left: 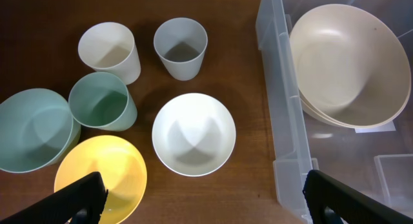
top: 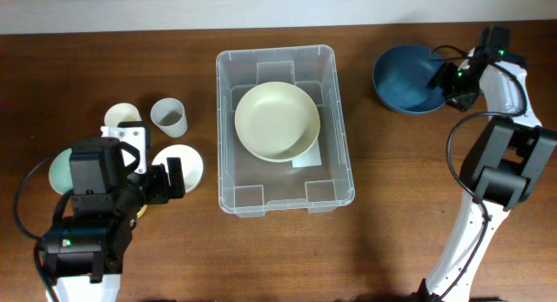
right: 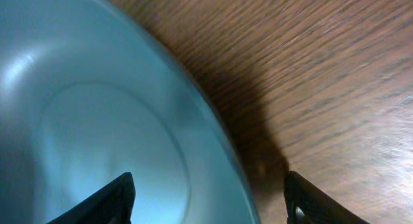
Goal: Pack container
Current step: 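Move the right gripper to the dark teal bowl and grasp its rim, then lift the teal bowl with the right gripper and lower it onto the stack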
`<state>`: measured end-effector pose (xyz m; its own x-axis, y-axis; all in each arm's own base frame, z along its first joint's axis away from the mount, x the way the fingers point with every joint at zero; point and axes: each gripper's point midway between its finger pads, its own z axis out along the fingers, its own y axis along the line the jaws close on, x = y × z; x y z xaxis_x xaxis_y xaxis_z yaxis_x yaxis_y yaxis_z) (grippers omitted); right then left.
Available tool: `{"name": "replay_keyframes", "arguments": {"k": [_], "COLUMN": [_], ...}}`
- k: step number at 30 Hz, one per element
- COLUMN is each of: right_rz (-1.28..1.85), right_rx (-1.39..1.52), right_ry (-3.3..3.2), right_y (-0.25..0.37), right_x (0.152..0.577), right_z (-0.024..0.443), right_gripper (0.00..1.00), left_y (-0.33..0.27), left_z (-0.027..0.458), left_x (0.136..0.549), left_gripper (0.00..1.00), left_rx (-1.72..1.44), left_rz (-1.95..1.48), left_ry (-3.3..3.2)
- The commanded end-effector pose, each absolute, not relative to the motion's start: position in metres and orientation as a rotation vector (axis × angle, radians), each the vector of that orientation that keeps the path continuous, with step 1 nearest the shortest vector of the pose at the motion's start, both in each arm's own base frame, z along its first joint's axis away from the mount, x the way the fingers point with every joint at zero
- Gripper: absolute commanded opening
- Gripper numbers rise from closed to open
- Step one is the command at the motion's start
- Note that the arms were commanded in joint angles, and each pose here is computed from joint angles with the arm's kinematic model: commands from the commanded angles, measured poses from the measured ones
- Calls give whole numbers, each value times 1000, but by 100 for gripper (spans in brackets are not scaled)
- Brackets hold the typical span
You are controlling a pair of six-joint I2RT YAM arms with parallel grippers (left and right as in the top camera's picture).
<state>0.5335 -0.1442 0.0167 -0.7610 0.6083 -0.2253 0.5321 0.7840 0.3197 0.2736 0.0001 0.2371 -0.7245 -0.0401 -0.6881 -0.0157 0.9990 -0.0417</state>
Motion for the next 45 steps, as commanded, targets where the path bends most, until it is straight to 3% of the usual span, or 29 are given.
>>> {"name": "replay_keyframes", "arguments": {"k": [1, 9, 29, 39, 45], "right_rz": [397, 405, 412, 411, 391], "right_rx": [875, 942, 975, 971, 871], "right_ry": [2649, 2690, 2723, 2719, 2617], "right_y": [-137, -135, -133, -132, -133], "right_x": [538, 530, 522, 520, 527], "right_z": [16, -8, -18, -3, 92], "right_gripper": [70, 57, 4, 4, 4], "left_y": [1, -3, -2, -2, -2], "left_z": [245, 245, 245, 245, 245], "left_x": [276, 276, 276, 276, 276], "left_gripper": [100, 100, 100, 100, 100], "left_rx": [-53, -44, -44, -44, -44], "left_rz": [-49, -72, -71, -71, -71], "left_ry": [2359, 2359, 2359, 2359, 2359]}}
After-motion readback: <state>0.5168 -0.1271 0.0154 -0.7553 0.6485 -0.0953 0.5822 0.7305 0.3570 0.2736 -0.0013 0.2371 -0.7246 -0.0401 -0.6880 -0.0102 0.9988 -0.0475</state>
